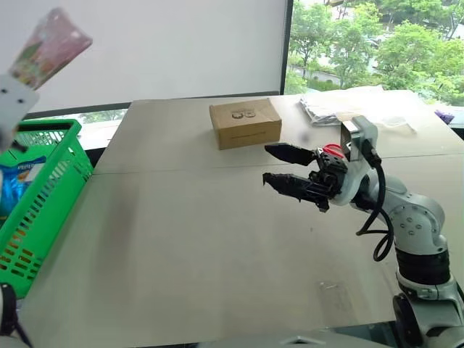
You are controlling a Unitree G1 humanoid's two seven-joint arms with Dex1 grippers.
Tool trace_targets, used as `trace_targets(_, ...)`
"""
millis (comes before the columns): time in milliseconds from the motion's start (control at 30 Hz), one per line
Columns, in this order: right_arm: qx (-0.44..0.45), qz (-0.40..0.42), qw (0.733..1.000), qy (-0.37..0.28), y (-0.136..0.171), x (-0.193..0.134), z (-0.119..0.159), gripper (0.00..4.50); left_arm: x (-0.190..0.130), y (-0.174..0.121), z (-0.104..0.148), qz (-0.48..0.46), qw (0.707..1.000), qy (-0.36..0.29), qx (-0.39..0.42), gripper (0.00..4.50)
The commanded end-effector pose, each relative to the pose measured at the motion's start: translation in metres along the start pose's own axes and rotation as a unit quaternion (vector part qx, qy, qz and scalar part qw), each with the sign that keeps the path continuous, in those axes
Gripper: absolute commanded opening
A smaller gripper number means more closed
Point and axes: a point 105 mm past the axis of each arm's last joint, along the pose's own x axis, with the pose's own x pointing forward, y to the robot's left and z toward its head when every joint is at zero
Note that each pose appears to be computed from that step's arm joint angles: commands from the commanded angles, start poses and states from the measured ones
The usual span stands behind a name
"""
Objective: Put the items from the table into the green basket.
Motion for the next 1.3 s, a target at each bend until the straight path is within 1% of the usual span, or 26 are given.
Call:
trace_targets(33, -0.027, 0.01, 1.0, -0.006, 0.001, 0.002, 0.01, 4.5, -0.005, 0.03, -0.03, 0.045, 0.998, 0.034, 0.006, 0.25)
trace_targets(100, -0.031, 0.007, 0.999, -0.005, 0.0, 0.002, 0.009, 4.5, -0.005, 0.03, -0.047, 0.047, 0.997, 0.055, 0.01, 0.25)
trace_targets(167, -0.037, 0.002, 0.999, -0.005, -0.002, 0.003, 0.009, 4.5, -0.005, 0.03, -0.057, 0.048, 0.996, 0.068, 0.014, 0.25)
trace_targets(233, -0.038, -0.005, 0.999, -0.01, -0.006, 0.003, 0.009, 4.5, -0.005, 0.028, -0.064, 0.05, 0.996, 0.074, 0.011, 1.21)
trace_targets(267, -0.039, -0.007, 0.999, -0.012, -0.007, 0.004, 0.01, 4.5, -0.005, 0.028, -0.067, 0.051, 0.996, 0.076, 0.01, 1.57)
trace_targets(300, -0.039, -0.008, 0.999, -0.016, -0.008, 0.004, 0.01, 4.5, -0.004, 0.028, -0.068, 0.053, 0.996, 0.077, 0.009, 2.02)
trace_targets(367, -0.04, -0.009, 0.999, -0.021, -0.008, 0.005, 0.012, 4.5, -0.002, 0.026, -0.067, 0.053, 0.996, 0.074, 0.006, 3.0)
trace_targets(400, -0.041, -0.01, 0.999, -0.023, -0.008, 0.005, 0.012, 4.5, -0.001, 0.024, -0.067, 0.051, 0.996, 0.072, 0.003, 3.39)
trace_targets(467, -0.042, -0.013, 0.999, -0.023, -0.009, 0.004, 0.012, 4.5, 0.001, 0.022, -0.066, 0.049, 0.996, 0.07, -0.001, 4.38)
trace_targets(500, -0.043, -0.015, 0.999, -0.023, -0.009, 0.004, 0.012, 4.5, 0.002, 0.022, -0.065, 0.05, 0.996, 0.07, -0.002, 4.48)
trace_targets(600, -0.045, -0.023, 0.998, -0.023, -0.011, 0.002, 0.011, 4.5, 0.005, 0.02, -0.06, 0.046, 0.997, 0.057, -0.024, 4.48)
trace_targets(633, -0.046, -0.027, 0.998, -0.023, -0.011, 0.001, 0.011, 4.5, 0.008, 0.011, -0.05, 0.028, 0.996, 0.033, -0.081, 4.48)
trace_targets(667, -0.046, -0.029, 0.998, -0.023, -0.011, 0.0, 0.011, 4.5, 0.01, 0.005, -0.042, 0.014, 0.992, 0.015, -0.121, 4.48)
trace_targets(700, -0.048, -0.035, 0.998, -0.022, -0.012, -0.002, 0.01, 4.5, 0.012, -0.009, -0.024, -0.024, 0.981, -0.024, -0.192, 4.48)
trace_targets(733, -0.051, -0.046, 0.998, -0.018, -0.015, -0.004, 0.008, 4.5, 0.012, -0.024, -0.001, -0.072, 0.962, -0.07, -0.255, 4.48)
trace_targets(767, -0.059, -0.07, 0.996, -0.009, -0.021, -0.009, 0.004, 4.5, 0.006, -0.043, 0.023, -0.131, 0.941, -0.118, -0.289, 4.48)
trace_targets(800, -0.07, -0.105, 0.992, 0.004, -0.03, -0.015, 0.0, 4.5, -0.004, -0.062, 0.043, -0.19, 0.921, -0.157, -0.3, 4.48)
trace_targets(867, -0.081, -0.181, 0.98, 0.027, -0.051, -0.031, -0.011, 4.5, -0.029, -0.098, 0.072, -0.279, 0.889, -0.223, -0.288, 4.48)
trace_targets(900, -0.085, -0.21, 0.973, 0.042, -0.059, -0.042, -0.019, 4.5, -0.047, -0.119, 0.087, -0.327, 0.856, -0.25, -0.314, 4.48)
trace_targets(967, -0.093, -0.252, 0.961, 0.07, -0.069, -0.061, -0.032, 4.5, -0.084, -0.165, 0.103, -0.415, 0.801, -0.275, -0.331, 4.48)
trace_targets(1000, -0.1, -0.273, 0.953, 0.081, -0.074, -0.072, -0.038, 4.5, -0.098, -0.189, 0.103, -0.445, 0.792, -0.265, -0.324, 4.48)
trace_targets(1067, -0.132, -0.312, 0.936, 0.1, -0.084, -0.092, -0.047, 4.5, -0.12, -0.227, 0.096, -0.485, 0.787, -0.238, -0.299, 4.48)
trace_targets(1100, -0.161, -0.332, 0.921, 0.127, -0.089, -0.105, -0.053, 4.5, -0.127, -0.243, 0.092, -0.49, 0.79, -0.222, -0.293, 4.48)
trace_targets(1167, -0.199, -0.366, 0.896, 0.153, -0.097, -0.128, -0.06, 4.5, -0.139, -0.265, 0.088, -0.502, 0.79, -0.212, -0.281, 4.48)
trace_targets(1233, -0.191, -0.387, 0.887, 0.163, -0.098, -0.144, -0.067, 4.5, -0.146, -0.281, 0.085, -0.5, 0.793, -0.211, -0.277, 4.48)
trace_targets(1300, -0.186, -0.393, 0.883, 0.18, -0.096, -0.153, -0.076, 4.5, -0.151, -0.289, 0.086, -0.504, 0.787, -0.212, -0.286, 4.48)
